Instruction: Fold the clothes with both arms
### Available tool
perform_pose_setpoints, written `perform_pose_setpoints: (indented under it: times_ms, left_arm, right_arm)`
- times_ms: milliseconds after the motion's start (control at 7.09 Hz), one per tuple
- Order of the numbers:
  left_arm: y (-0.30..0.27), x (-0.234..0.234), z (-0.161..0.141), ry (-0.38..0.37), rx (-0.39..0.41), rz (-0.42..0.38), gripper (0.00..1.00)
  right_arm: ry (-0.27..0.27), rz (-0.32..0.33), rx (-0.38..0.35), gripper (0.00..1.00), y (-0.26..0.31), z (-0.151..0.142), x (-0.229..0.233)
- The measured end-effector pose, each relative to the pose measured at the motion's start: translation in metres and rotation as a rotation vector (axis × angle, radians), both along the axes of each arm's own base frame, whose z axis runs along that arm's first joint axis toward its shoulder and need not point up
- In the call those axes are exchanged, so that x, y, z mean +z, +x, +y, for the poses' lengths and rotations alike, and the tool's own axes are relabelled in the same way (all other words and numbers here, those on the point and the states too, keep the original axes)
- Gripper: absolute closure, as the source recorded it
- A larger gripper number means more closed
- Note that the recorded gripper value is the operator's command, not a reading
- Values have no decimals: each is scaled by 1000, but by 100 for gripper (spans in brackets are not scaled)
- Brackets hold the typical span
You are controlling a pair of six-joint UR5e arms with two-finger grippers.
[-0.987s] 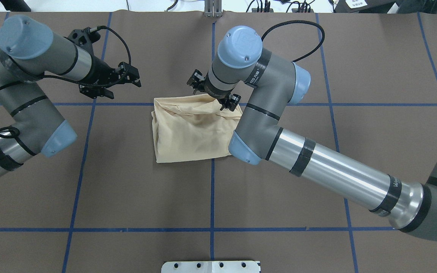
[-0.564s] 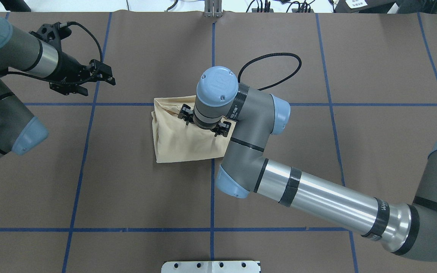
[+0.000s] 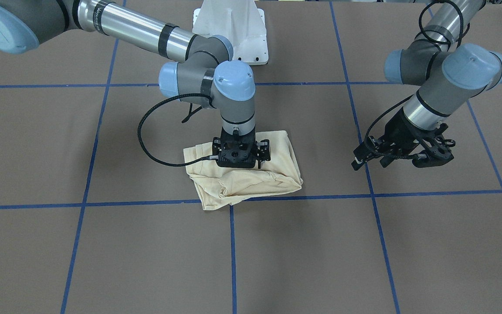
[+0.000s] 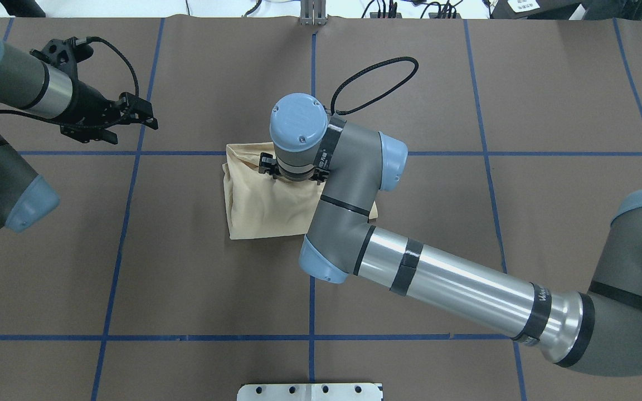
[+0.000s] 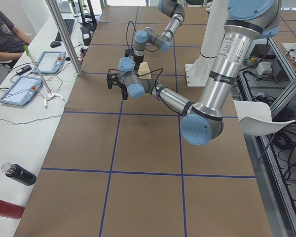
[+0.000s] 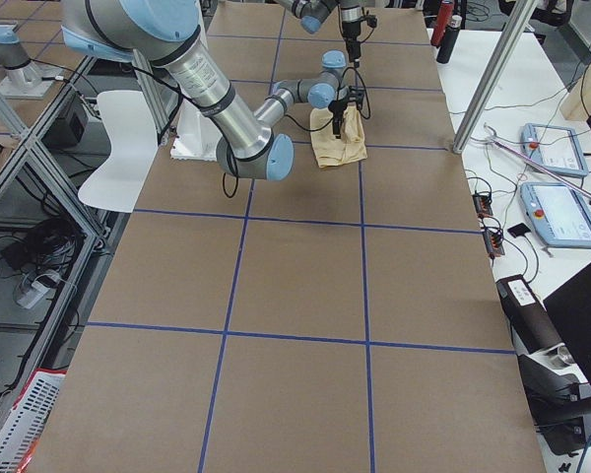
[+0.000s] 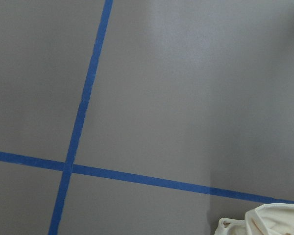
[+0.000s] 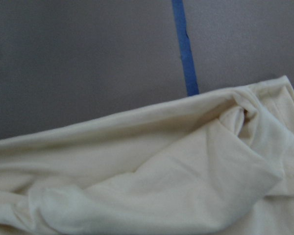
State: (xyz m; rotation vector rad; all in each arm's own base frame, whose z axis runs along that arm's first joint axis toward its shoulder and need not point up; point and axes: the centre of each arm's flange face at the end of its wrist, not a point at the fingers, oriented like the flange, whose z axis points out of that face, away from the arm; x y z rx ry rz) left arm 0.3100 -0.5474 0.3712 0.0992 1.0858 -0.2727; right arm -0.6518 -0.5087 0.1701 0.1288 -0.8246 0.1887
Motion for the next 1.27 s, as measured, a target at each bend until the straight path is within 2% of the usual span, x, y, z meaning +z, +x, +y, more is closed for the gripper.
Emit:
perform_pose_setpoints:
  times_ms: [282, 705, 1269]
  left_arm:
    - [-1, 4, 1, -2, 0, -3, 1]
    - [-6, 15, 4, -11, -2, -14, 1]
    - [-15, 17, -2, -12, -18, -16, 1]
  right_arm:
    - [47, 35, 12, 1, -16, -33, 5]
    - [145, 112, 15, 0, 1, -84, 28]
    - [204, 136, 8, 0, 34, -122, 21]
